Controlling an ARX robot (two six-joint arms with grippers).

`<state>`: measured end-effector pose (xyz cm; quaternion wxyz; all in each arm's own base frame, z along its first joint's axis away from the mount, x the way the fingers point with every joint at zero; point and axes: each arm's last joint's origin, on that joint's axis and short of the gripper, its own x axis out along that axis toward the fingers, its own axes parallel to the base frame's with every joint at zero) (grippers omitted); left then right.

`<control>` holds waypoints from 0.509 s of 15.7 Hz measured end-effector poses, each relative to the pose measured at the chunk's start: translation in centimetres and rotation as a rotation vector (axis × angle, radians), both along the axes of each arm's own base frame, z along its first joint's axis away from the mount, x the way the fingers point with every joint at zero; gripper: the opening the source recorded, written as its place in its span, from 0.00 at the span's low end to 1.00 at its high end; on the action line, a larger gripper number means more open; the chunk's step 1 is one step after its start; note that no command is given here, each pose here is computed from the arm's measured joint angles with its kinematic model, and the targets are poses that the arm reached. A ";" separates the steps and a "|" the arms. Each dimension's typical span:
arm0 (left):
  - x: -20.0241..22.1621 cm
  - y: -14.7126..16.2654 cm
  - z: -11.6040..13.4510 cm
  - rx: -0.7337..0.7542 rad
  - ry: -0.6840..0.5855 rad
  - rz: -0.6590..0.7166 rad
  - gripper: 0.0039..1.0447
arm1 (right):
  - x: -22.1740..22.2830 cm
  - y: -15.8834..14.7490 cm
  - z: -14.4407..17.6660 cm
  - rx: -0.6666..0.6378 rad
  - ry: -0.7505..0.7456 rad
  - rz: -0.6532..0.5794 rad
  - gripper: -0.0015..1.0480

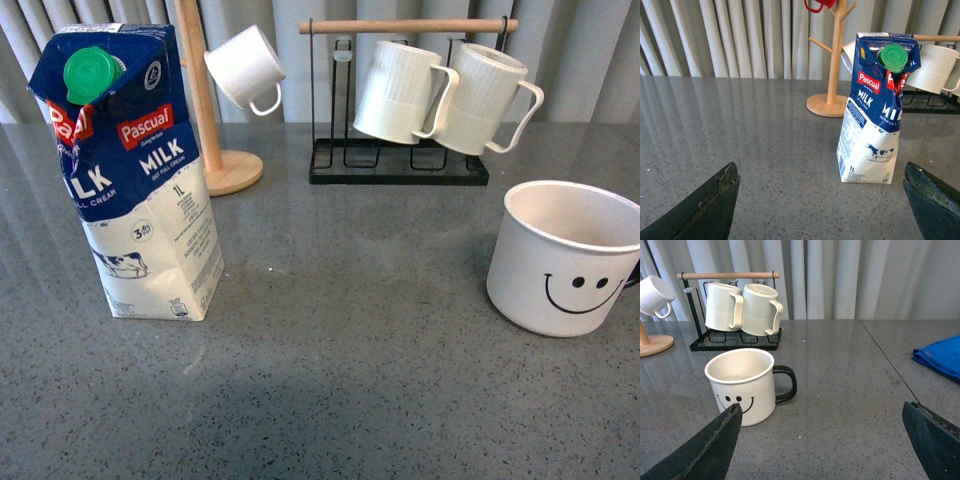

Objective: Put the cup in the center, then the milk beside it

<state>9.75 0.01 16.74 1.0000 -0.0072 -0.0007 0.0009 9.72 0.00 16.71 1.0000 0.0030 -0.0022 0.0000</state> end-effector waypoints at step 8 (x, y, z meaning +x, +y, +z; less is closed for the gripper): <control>0.0 0.0 0.0 0.000 0.000 0.000 0.94 | 0.0 0.0 0.0 0.000 0.000 0.000 0.94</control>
